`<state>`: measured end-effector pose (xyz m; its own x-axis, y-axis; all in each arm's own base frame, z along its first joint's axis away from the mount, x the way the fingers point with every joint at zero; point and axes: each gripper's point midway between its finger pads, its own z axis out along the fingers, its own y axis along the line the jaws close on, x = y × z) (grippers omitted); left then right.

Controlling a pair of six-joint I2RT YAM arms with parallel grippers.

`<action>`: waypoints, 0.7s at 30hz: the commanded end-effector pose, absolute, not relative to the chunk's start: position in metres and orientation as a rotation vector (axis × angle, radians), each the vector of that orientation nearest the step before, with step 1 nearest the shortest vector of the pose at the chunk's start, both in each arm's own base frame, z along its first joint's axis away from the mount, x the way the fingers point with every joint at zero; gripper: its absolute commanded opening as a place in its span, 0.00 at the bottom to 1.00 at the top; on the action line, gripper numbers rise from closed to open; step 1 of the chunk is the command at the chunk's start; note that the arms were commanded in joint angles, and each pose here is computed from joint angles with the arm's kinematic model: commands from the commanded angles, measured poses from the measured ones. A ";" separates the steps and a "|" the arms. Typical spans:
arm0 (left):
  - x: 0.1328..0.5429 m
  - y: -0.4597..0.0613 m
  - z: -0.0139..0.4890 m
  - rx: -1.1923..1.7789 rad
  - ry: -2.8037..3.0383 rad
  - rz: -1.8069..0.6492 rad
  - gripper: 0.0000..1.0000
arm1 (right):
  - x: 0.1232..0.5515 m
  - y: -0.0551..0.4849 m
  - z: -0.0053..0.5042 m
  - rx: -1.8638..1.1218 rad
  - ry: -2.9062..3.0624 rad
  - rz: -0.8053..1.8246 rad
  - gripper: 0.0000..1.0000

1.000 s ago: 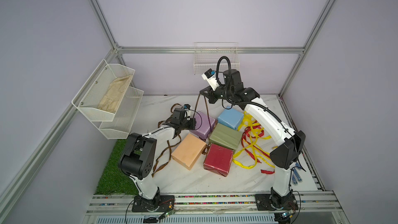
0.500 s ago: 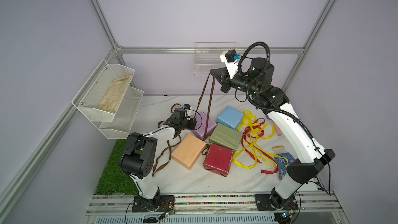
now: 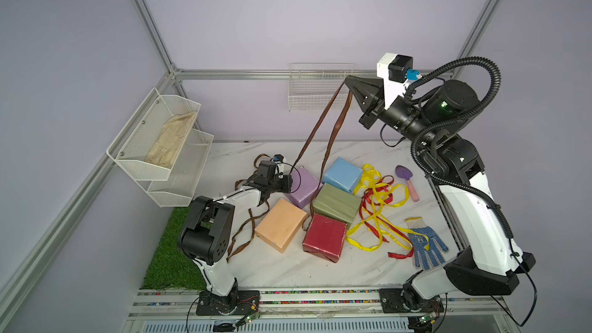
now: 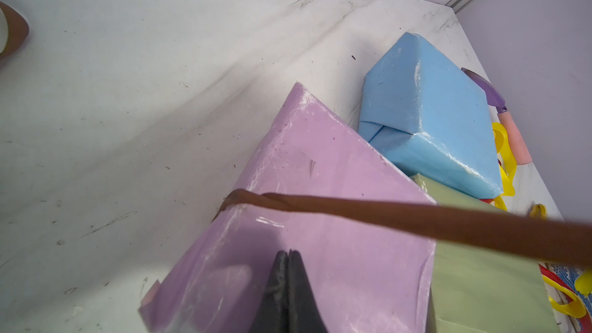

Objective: Untie the ribbon bows on the gift boxes
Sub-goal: Pull the ribbon from the gift box.

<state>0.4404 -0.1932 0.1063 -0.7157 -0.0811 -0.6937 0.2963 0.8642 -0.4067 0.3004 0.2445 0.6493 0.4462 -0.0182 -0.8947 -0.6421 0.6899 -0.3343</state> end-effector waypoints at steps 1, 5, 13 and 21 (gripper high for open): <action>0.440 -0.187 0.088 0.121 2.333 -0.625 0.02 | 0.278 0.219 0.689 -0.680 0.933 0.338 0.00; 0.442 -0.188 0.087 0.118 2.336 -0.626 0.02 | 0.261 0.206 0.713 -0.652 0.867 0.302 0.00; 0.446 -0.188 0.081 0.112 2.350 -0.616 0.02 | 0.232 0.166 0.758 -0.522 0.750 0.162 0.00; 0.450 -0.188 0.080 0.109 2.353 -0.609 0.02 | 0.216 0.138 0.784 -0.439 0.685 0.040 0.00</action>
<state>0.4532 -0.1974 0.1051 -0.6972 -0.0885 -0.7114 0.3068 0.8601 -0.4076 0.2233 0.1541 0.7716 0.7453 -0.0571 -0.6643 -0.2737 0.8823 -0.3830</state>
